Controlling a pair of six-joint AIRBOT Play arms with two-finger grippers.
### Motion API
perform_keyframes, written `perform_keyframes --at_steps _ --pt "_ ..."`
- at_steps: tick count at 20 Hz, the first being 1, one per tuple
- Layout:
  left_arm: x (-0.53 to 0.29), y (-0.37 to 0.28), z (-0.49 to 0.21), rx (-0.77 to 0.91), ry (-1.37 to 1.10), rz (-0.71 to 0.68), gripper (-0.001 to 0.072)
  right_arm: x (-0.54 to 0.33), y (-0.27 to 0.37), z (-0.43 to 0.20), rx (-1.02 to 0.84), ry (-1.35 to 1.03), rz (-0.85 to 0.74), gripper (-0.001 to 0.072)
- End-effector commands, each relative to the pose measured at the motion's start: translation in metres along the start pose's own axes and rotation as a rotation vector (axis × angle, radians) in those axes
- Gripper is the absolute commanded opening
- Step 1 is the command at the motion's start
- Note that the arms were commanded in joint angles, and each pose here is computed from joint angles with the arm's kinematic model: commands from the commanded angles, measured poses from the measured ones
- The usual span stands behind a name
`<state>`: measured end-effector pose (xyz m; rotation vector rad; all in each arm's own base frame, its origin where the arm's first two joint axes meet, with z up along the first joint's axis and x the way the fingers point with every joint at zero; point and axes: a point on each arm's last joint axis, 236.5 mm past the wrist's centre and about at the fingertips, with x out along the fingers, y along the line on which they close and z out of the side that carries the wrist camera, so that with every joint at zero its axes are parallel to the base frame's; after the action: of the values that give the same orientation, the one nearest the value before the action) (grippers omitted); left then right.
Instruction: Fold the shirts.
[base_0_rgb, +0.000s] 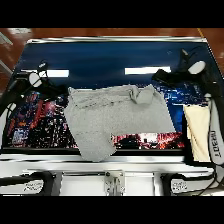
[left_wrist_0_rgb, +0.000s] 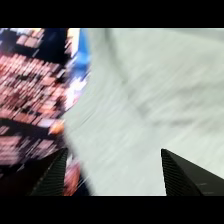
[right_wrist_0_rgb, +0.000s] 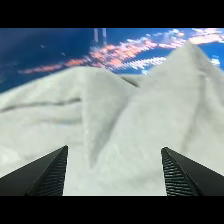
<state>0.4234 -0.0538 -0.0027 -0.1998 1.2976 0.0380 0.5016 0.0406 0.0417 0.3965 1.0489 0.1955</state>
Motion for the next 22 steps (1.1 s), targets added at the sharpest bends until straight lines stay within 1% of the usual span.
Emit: perform_keyframes --at_steps 1,2,3,5,7,10,13,20,21,22 --pt "-0.028 0.045 -0.090 0.128 0.425 -0.023 0.0702 -0.072 -0.083 -0.059 -0.075 0.252 -0.244 0.0688" --pt "-0.031 0.040 -0.109 0.102 0.477 -0.101 0.0702 -0.090 -0.105 -0.079 -0.042 0.331 -0.297 0.0688" --pt "-0.029 0.034 -0.123 0.047 0.490 -0.173 0.0703 -0.101 -0.120 -0.096 0.007 0.385 -0.308 0.0687" --pt "-0.014 0.019 -0.144 -0.050 0.446 -0.286 0.0703 -0.103 -0.128 -0.110 0.119 0.372 -0.235 0.0688" --pt "0.004 0.005 -0.167 -0.123 0.417 -0.355 0.0703 -0.101 -0.135 -0.120 0.175 0.377 -0.210 0.0688" --pt "0.034 -0.005 -0.197 -0.238 0.418 -0.407 0.0704 -0.089 -0.134 -0.129 0.185 0.388 -0.197 0.0688" --pt "0.049 -0.025 -0.200 -0.325 0.363 -0.513 0.0704 -0.079 -0.125 -0.118 0.163 0.342 -0.180 0.0688" --pt "0.063 -0.023 -0.198 -0.349 0.316 -0.498 0.0701 -0.070 -0.112 -0.103 0.157 0.282 -0.139 0.0688" --pt "0.067 -0.024 -0.200 -0.343 0.324 -0.492 0.0688 -0.070 -0.112 -0.103 0.157 0.282 -0.139 0.0688" --pt "0.072 -0.026 -0.203 -0.338 0.334 -0.484 0.0586 -0.070 -0.112 -0.103 0.157 0.283 -0.140 0.0688"
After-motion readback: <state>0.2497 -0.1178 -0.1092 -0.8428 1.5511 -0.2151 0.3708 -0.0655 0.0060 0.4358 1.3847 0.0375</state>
